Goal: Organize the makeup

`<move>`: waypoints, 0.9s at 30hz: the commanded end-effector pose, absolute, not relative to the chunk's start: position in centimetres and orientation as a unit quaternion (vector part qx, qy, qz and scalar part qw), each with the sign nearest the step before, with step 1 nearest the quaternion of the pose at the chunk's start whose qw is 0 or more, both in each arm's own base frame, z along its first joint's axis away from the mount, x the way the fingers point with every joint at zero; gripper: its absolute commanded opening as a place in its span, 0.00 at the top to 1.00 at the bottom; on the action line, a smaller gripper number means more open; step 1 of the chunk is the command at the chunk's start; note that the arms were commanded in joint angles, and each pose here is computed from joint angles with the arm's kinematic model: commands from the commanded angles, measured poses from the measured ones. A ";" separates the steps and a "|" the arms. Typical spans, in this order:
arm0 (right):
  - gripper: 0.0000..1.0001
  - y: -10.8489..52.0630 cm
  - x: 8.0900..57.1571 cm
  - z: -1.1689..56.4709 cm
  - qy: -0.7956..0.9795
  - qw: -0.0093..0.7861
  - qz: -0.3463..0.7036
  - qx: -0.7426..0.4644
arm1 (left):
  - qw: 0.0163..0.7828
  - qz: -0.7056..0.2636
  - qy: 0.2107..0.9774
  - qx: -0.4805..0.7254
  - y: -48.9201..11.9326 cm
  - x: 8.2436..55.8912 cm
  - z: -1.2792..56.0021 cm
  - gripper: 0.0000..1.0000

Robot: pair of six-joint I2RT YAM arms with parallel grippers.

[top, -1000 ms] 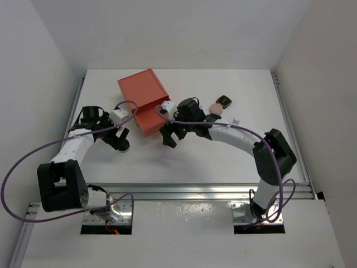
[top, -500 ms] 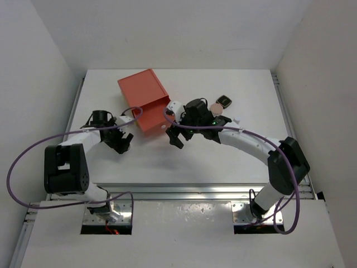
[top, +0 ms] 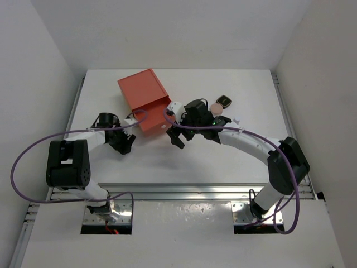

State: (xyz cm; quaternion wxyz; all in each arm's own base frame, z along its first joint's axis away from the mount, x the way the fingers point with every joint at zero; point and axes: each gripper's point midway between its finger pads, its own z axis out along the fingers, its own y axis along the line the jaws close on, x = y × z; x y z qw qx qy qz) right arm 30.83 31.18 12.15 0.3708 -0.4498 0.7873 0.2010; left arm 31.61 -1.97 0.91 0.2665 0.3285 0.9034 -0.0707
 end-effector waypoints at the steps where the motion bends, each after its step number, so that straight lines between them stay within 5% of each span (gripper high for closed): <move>1: 0.01 31.1 31.3 13.3 0.780 0.389 0.196 -0.450 | 0.276 -0.076 0.900 0.328 -2.4 31.9 1.2 0.36; 10: 0.01 31.0 31.6 13.2 0.782 0.389 0.191 -0.449 | 0.274 -0.086 0.899 0.330 -2.7 31.1 1.3 0.40; 17: 0.01 30.8 31.7 13.0 0.786 0.386 0.184 -0.446 | 0.273 -0.081 0.899 0.333 -2.5 31.2 1.3 0.06; 27: 0.01 30.5 31.4 13.0 0.789 0.383 0.181 -0.444 | 0.349 -0.048 0.876 0.329 -2.4 31.7 7.7 0.04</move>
